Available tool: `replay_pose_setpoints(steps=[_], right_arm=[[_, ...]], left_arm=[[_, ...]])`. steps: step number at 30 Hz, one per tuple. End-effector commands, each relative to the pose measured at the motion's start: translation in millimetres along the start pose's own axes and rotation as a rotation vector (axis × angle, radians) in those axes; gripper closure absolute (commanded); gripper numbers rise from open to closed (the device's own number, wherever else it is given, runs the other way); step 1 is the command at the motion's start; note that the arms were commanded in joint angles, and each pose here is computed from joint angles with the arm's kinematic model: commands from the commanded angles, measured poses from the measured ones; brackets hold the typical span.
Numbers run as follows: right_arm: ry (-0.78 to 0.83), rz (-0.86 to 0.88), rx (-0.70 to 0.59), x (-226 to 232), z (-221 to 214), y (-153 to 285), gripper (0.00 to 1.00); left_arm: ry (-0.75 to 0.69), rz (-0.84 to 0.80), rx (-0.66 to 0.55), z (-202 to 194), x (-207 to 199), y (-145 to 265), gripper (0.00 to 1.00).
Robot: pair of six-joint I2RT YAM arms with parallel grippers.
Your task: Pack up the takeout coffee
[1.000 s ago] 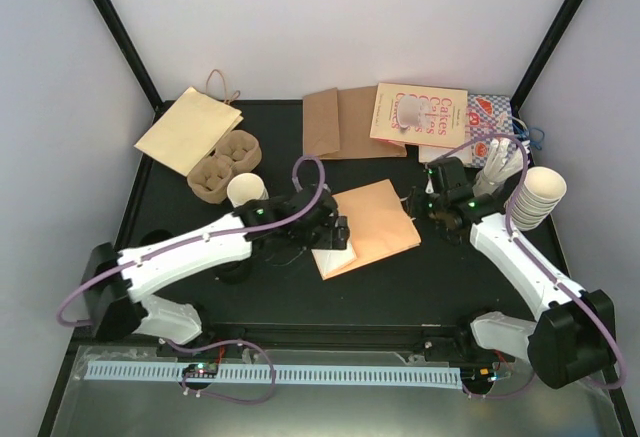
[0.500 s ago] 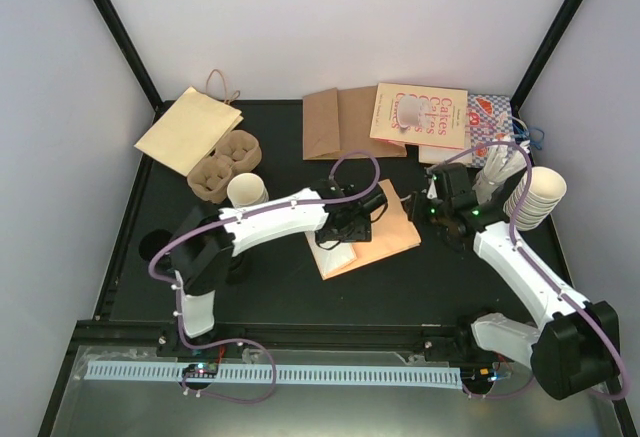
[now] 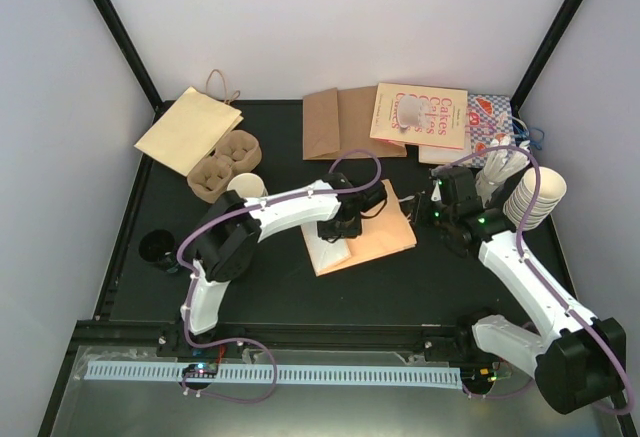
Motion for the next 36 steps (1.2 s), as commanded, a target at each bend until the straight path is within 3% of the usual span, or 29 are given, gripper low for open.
replay_pose_setpoints(steps=[1, 4, 6, 13, 17, 21, 36], right_arm=[[0.012, -0.031, -0.019, -4.1, 0.8, 0.2, 0.57], [0.018, -0.03, -0.01, -3.9, 0.7, -1.7, 0.56], [0.02, -0.028, -0.003, -3.6, 0.6, -2.7, 0.57], [0.05, 0.029, 0.029, 3.2, 1.7, -0.6, 0.56], [0.065, 0.099, 0.044, 12.4, 7.6, 9.3, 0.56], [0.074, 0.157, 0.037, 21.7, 17.1, 31.4, 0.54], [0.113, 0.307, -0.043, 40.8, 27.2, 117.9, 0.51]], left_arm=[[0.022, 0.028, -0.055, 9.9, 4.6, 17.0, 0.72], [0.03, 0.019, -0.068, 11.9, 8.4, 28.7, 0.93], [0.036, 0.016, -0.08, 13.0, 13.1, 37.8, 0.98], [0.054, -0.06, -0.113, 16.1, 35.7, 76.4, 0.98], [0.049, -0.196, -0.107, 13.8, 47.8, 95.9, 0.98], [0.057, -0.326, -0.098, 10.2, 66.4, 106.9, 0.98], [0.074, -0.655, -0.279, 3.0, 113.5, 146.9, 0.98]])
Point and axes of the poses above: each gripper's point midway between its finger pads, its own y axis back along the fingers, its own x axis along the line the jaws close on, z = x × y, the point moved 8 cm from there along y, back along the fingers, and after that the axes turned 7 degrees about y, right-handed, at the moved point
